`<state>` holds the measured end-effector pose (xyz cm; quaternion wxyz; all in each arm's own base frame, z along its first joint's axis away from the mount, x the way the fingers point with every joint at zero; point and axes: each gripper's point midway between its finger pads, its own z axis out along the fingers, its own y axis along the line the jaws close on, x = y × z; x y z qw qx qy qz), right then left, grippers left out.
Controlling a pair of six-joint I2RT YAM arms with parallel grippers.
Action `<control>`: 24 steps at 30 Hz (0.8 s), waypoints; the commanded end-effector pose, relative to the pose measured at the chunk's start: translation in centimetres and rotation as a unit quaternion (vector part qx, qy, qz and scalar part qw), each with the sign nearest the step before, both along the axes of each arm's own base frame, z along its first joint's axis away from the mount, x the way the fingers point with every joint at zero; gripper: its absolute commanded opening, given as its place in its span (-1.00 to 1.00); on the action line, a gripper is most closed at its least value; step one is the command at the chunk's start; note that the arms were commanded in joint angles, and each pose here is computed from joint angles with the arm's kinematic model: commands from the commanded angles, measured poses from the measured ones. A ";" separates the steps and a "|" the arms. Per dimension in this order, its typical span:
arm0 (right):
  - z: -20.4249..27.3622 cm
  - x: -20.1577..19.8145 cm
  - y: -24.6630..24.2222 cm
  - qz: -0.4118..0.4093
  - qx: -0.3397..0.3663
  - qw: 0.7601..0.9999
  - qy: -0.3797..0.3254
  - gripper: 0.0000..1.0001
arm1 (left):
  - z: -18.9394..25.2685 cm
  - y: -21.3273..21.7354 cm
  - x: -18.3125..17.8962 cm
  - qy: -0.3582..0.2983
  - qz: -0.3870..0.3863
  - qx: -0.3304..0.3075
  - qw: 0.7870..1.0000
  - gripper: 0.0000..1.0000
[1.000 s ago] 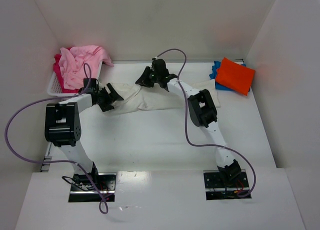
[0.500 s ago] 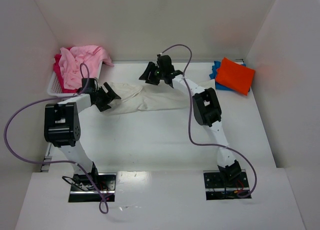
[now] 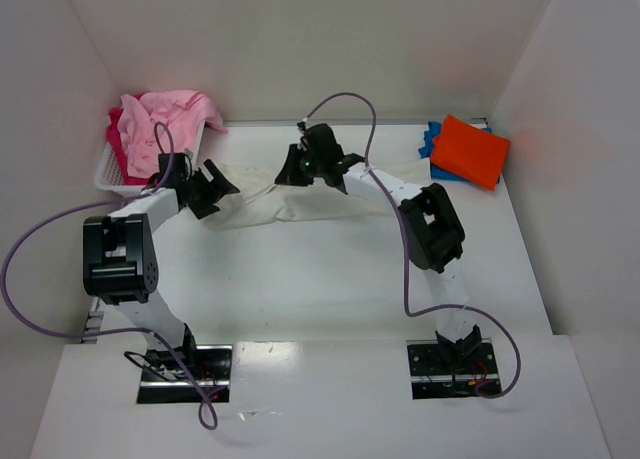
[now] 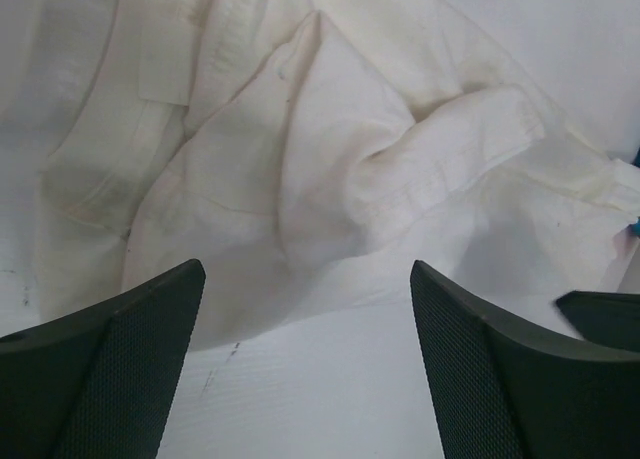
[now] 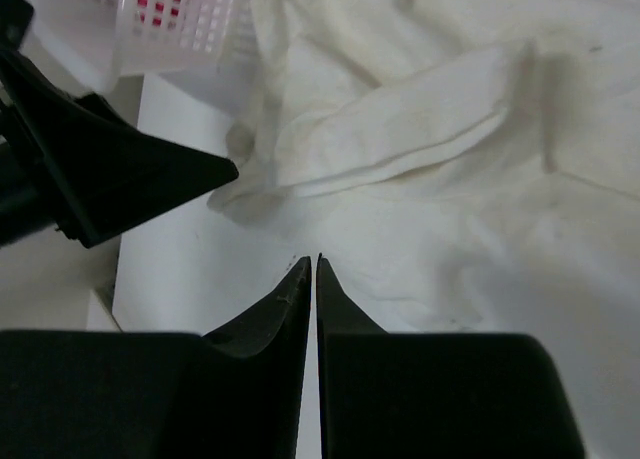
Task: Fold and stack the t-shirts
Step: Fold the other side of the tshirt into a rectangle
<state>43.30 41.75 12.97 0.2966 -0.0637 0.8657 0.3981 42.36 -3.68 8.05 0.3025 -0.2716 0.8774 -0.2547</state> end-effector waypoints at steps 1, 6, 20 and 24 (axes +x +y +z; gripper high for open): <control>-1.8 -0.5 2.2 0.020 -0.037 0.999 -0.022 -0.82 | 4.3 0.3 0.4 -0.079 -0.020 0.025 0.996 0.77; -5.1 -0.6 3.1 0.026 -0.067 0.997 -0.010 -0.82 | 4.6 0.2 -0.6 -0.082 -0.034 0.034 0.996 0.30; -6.6 1.5 5.2 0.016 -0.077 0.997 -0.028 -0.79 | 0.0 -0.5 -1.1 -0.029 -0.031 0.001 0.999 -0.56; -6.0 2.5 6.0 0.013 -0.070 0.997 -0.038 -0.76 | -1.2 -0.9 -1.4 -0.011 -0.035 -0.002 0.999 -0.60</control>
